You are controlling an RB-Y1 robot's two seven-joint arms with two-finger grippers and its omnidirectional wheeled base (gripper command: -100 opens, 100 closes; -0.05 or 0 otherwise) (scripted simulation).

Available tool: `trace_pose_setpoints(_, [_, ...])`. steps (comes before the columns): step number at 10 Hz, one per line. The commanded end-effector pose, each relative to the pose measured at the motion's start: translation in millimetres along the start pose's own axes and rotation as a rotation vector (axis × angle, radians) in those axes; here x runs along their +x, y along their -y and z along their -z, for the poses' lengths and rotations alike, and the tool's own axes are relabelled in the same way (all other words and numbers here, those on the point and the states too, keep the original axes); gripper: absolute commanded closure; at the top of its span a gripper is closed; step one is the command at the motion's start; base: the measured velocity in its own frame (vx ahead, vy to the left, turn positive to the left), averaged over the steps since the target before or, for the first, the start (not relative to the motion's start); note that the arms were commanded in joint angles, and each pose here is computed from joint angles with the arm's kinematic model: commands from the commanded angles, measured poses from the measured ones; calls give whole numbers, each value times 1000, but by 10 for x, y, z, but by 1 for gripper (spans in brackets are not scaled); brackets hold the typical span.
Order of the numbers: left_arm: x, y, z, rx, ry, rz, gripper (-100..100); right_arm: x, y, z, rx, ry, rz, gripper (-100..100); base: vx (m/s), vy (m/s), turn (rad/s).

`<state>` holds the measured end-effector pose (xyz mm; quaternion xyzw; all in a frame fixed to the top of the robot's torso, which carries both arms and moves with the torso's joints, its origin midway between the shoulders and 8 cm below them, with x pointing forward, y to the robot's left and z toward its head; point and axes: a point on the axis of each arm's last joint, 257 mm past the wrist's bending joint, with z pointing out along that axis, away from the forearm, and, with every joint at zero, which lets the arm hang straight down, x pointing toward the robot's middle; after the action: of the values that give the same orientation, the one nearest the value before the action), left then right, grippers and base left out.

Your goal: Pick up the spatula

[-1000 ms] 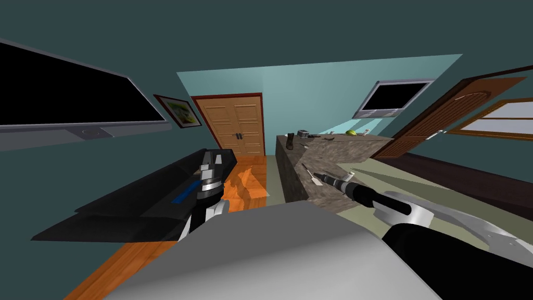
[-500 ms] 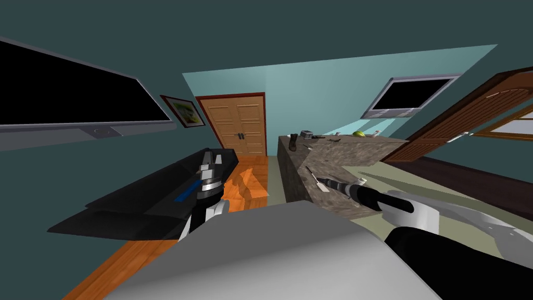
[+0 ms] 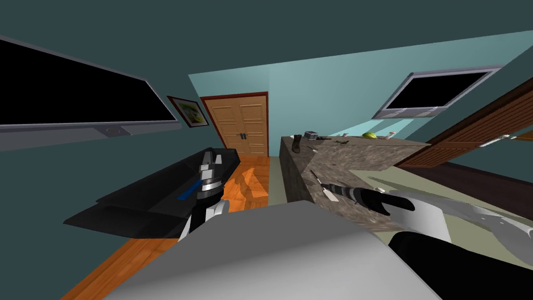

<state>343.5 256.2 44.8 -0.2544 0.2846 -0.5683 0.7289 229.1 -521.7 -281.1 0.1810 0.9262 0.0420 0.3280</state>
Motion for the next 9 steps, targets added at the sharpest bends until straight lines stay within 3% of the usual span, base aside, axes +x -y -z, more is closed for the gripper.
trace_pose_setpoints(1, [0,0,0,0,0,0,0,148,149,12,38,-58,26,-100,92,-26,133])
trace_pose_setpoints(4, [0,0,0,0,0,0,0,392,353,47,88,-149,58,-100,76,-17,65])
trace_pose_setpoints(6, [0,0,0,0,0,0,0,391,347,43,87,-151,60,-100,46,-28,22])
trace_pose_setpoints(8, [0,0,0,0,0,0,0,565,487,70,121,-221,89,-100,47,-23,80])
trace_pose_setpoints(9, [0,0,0,0,0,0,0,565,487,70,121,-221,89,-100,59,-27,36])
